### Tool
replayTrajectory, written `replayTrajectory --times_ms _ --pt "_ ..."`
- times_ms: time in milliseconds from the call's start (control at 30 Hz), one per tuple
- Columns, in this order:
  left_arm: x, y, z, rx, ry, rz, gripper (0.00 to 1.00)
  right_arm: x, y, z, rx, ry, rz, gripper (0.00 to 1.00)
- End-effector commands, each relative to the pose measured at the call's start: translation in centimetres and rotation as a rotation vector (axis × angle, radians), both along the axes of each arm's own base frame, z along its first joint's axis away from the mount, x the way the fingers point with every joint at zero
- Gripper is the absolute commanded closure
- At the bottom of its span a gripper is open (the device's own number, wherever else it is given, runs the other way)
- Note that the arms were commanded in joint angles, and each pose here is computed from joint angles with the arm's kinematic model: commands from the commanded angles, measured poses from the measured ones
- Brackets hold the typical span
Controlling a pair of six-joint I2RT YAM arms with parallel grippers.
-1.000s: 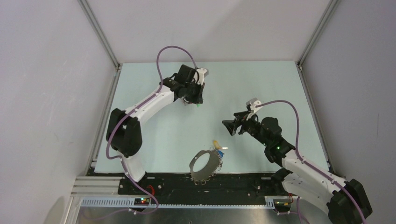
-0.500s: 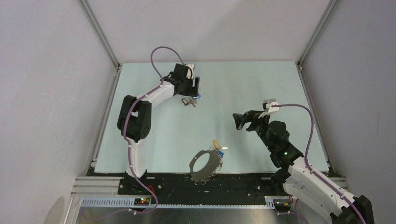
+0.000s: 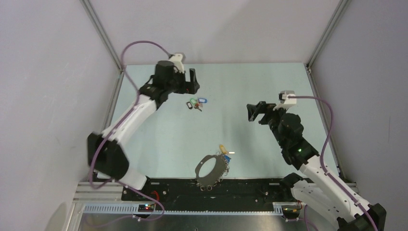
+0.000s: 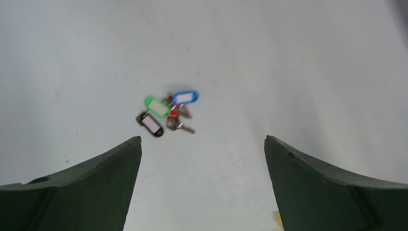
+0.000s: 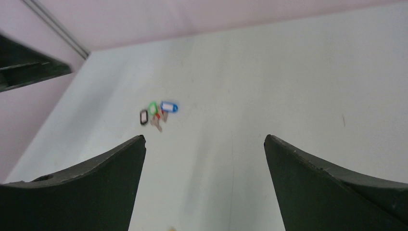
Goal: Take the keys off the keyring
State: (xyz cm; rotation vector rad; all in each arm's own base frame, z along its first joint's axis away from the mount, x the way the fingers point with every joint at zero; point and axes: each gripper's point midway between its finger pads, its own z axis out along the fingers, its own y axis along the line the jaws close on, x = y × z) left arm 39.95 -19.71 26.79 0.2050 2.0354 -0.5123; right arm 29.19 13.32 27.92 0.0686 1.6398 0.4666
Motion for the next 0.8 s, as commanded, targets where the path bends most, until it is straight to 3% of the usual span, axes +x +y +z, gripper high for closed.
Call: replayTrajectory --times_ms 0,67,200,300,467,767 --pt "-4.3 1.0 6.5 -0.154 -0.099 -0.012 0.0 0.0 -1.9 6.6 0.015 -0.099 -0.068 0.01" --pt "-6.2 2.3 8.5 -0.15 -0.163 -0.007 0.0 -0.5 -3.0 9.5 0.023 -0.147 -0.098 0.01" --pt "-8.9 8.3 11.5 -0.077 -0.337 0.212 0.0 -1.2 -5.1 11.1 -0.002 -0.184 -0.17 0.01" --pt "-10.8 11.3 11.3 -0.056 -0.436 0.316 0.0 -2.0 -7.1 11.2 -0.035 -0.188 -0.243 0.01" --pt "-12.2 12.1 9.8 -0.109 -0.489 0.34 0.0 -2.8 -9.9 10.9 -0.09 -0.181 -0.344 0.01" --pt "-13.5 12.8 10.6 -0.104 -0.559 0.34 0.0 -2.9 -9.8 10.6 -0.096 -0.171 -0.33 0.0"
